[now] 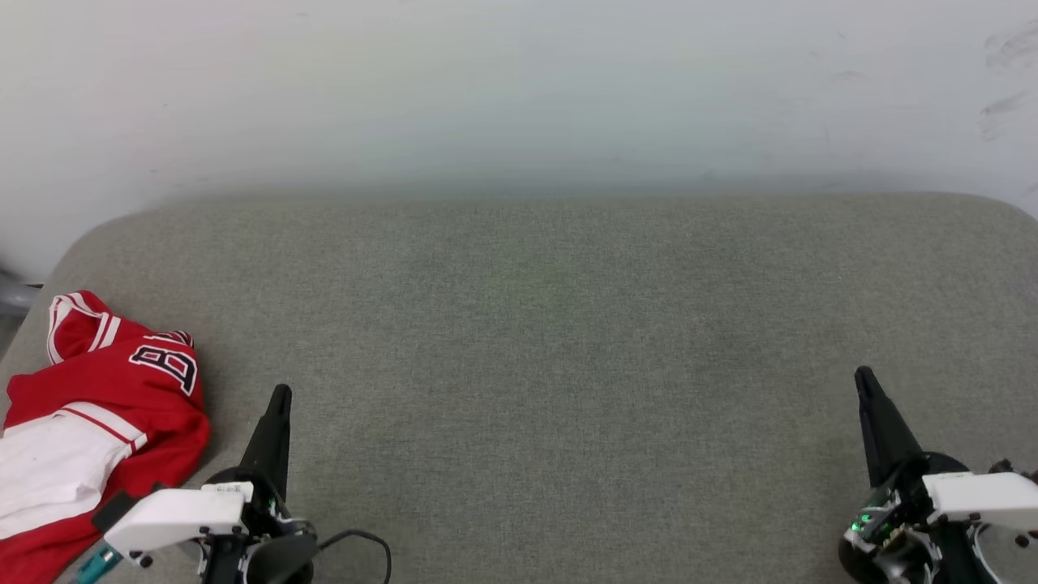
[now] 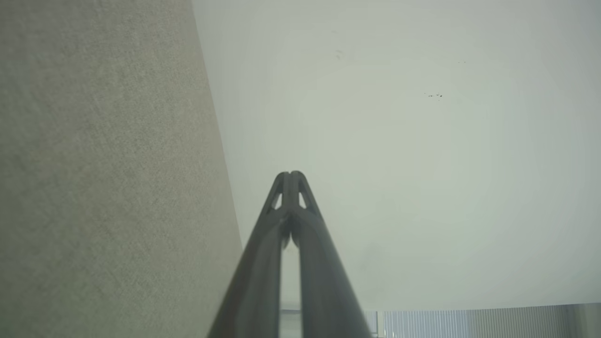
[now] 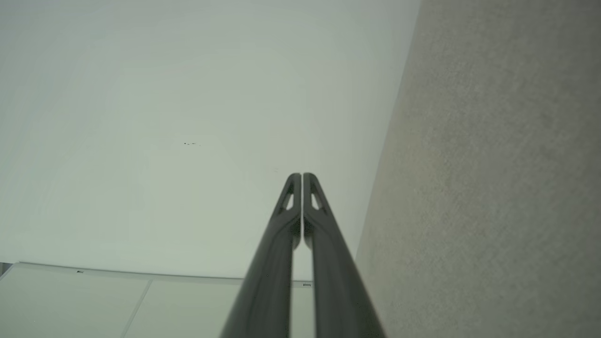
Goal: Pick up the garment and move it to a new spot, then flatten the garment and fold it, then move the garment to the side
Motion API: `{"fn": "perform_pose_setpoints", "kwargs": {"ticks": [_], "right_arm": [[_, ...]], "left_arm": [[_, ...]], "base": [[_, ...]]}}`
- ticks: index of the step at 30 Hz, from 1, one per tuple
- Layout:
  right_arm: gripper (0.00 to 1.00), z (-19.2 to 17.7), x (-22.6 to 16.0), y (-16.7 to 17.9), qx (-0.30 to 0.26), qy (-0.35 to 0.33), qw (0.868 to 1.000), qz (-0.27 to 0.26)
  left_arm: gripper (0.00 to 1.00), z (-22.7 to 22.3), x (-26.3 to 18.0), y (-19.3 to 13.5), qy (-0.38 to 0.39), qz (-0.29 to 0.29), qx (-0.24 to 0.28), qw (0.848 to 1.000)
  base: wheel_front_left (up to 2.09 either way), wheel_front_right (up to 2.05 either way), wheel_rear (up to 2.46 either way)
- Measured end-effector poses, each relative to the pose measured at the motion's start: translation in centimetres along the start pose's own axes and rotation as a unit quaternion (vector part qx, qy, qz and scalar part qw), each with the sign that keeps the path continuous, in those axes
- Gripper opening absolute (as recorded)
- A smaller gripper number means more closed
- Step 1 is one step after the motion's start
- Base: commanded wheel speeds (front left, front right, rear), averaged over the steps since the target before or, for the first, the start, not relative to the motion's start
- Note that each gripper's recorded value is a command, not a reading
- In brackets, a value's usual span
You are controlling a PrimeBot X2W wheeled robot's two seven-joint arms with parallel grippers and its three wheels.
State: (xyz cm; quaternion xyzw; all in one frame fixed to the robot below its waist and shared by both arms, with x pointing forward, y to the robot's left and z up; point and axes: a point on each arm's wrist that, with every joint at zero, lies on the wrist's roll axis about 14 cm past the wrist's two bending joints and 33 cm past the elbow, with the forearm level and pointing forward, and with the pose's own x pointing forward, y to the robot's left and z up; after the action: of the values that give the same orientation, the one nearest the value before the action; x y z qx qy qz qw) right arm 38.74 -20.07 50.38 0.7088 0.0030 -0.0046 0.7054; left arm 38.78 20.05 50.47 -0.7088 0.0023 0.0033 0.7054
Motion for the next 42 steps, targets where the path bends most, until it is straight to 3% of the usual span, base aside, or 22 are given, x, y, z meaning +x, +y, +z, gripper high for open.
{"fn": "perform_pose_setpoints", "kwargs": {"ticks": [7,20,28,30,31,42], "right_arm": [[1.0,0.0,-1.1,-2.2,0.002,-0.004,0.999,-0.032],[1.0,-1.1,-0.7,-0.1,-0.032,-0.004,0.999,0.0],[1.0,-1.6,-0.8,0.8,-0.108,-0.002,0.994,0.014],[1.0,-1.7,-0.8,1.0,-0.137,-0.001,0.99,0.018],[1.0,-1.7,-0.7,1.7,-0.182,-0.005,0.983,0.028],[1.0,-2.0,-0.6,3.4,-0.342,-0.01,0.938,0.057]], "left_arm": [[1.0,-0.2,-1.0,2.2,-0.001,0.032,-0.002,0.999],[1.0,-1.2,-0.7,-1.0,-0.003,-0.017,0.014,1.0],[1.0,-1.3,-0.7,-2.7,-0.008,-0.043,0.059,0.997],[1.0,-1.3,-0.7,-3.1,-0.01,-0.049,0.082,0.995],[1.0,-1.5,-0.7,-3.7,-0.01,-0.058,0.118,0.991],[1.0,-2.3,-0.8,-4.8,-0.011,-0.078,0.246,0.966]], "base": [[0.0,0.0,0.0],[0.0,0.0,0.0],[0.0,0.0,0.0],[0.0,0.0,0.0],[0.0,0.0,0.0],[0.0,0.0,0.0]]}}
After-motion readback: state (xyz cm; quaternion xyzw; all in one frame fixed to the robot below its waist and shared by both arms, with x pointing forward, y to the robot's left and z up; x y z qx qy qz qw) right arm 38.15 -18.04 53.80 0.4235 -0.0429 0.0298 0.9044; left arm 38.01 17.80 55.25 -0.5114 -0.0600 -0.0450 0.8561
